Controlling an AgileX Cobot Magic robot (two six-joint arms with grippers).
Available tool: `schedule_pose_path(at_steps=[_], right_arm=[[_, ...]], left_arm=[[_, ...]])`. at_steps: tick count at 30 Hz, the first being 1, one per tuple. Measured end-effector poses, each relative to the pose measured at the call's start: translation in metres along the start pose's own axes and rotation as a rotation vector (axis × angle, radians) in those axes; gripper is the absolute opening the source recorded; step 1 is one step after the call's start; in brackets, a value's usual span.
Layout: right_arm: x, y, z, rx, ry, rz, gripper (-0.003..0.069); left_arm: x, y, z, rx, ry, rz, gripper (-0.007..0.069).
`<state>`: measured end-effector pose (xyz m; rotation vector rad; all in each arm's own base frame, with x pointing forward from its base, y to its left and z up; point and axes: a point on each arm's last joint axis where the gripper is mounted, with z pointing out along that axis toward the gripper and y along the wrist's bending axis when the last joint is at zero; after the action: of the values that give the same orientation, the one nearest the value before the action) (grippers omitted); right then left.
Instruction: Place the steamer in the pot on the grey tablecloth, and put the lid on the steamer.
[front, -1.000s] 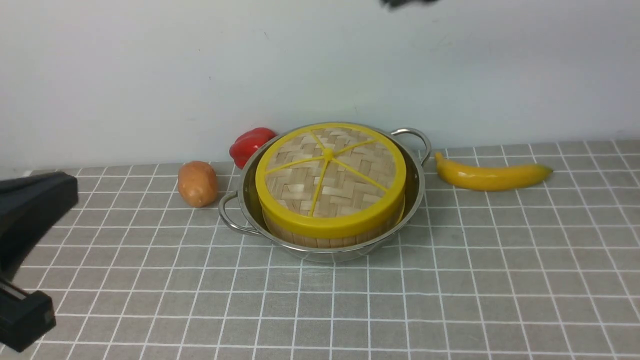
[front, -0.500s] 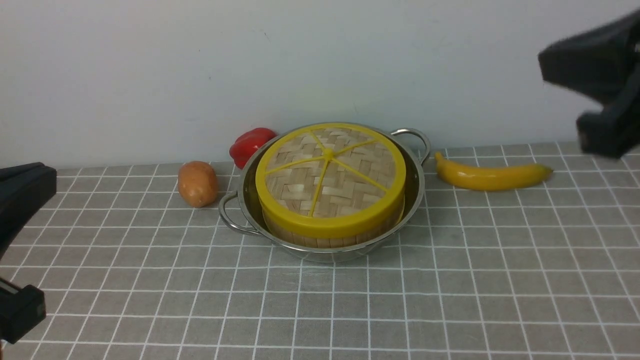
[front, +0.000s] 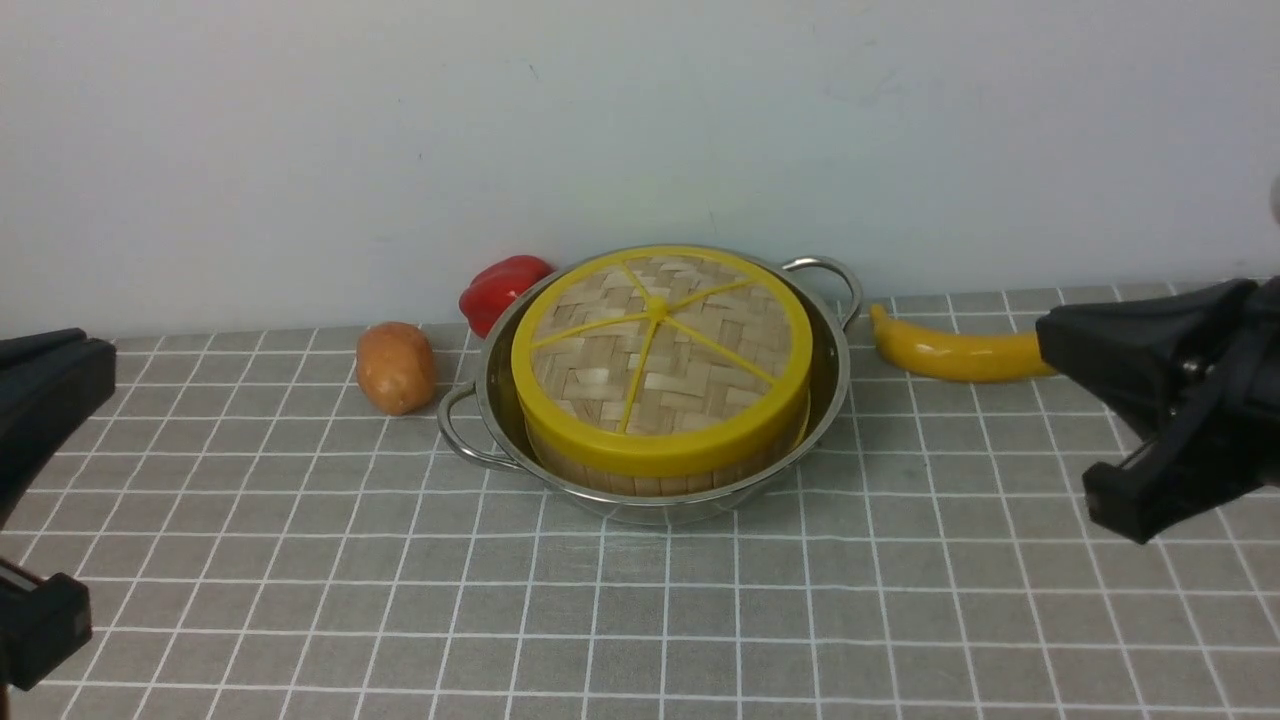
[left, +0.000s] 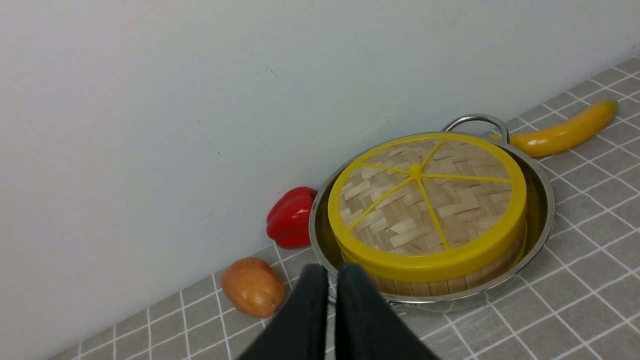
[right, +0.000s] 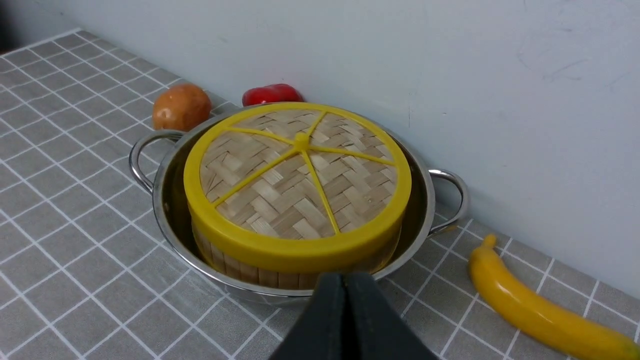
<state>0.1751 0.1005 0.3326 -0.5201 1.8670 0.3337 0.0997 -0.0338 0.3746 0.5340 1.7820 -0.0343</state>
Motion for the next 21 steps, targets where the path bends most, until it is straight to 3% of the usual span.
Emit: schedule_pose_path(at_steps=[7, 14, 15, 21], right_arm=[[0.001, -0.005, -0.005, 0.032, -0.007, -0.079, 0.0022], [0.043, -0.039, -0.030, 0.239, -0.052, 0.017, 0.0051], [0.063, -0.045, -0.040, 0.305, -0.082, 0.046, 0.0058], [0.125, -0.041, -0.068, 0.434, -0.245, 0.056, 0.0078]], left_arm=[[0.000, 0.000, 0.000, 0.000, 0.000, 0.000, 0.0031], [0.000, 0.000, 0.000, -0.002, 0.000, 0.003, 0.0043], [0.000, 0.000, 0.000, -0.002, 0.000, 0.003, 0.0044], [0.000, 0.000, 0.000, -0.002, 0.000, 0.003, 0.0054]])
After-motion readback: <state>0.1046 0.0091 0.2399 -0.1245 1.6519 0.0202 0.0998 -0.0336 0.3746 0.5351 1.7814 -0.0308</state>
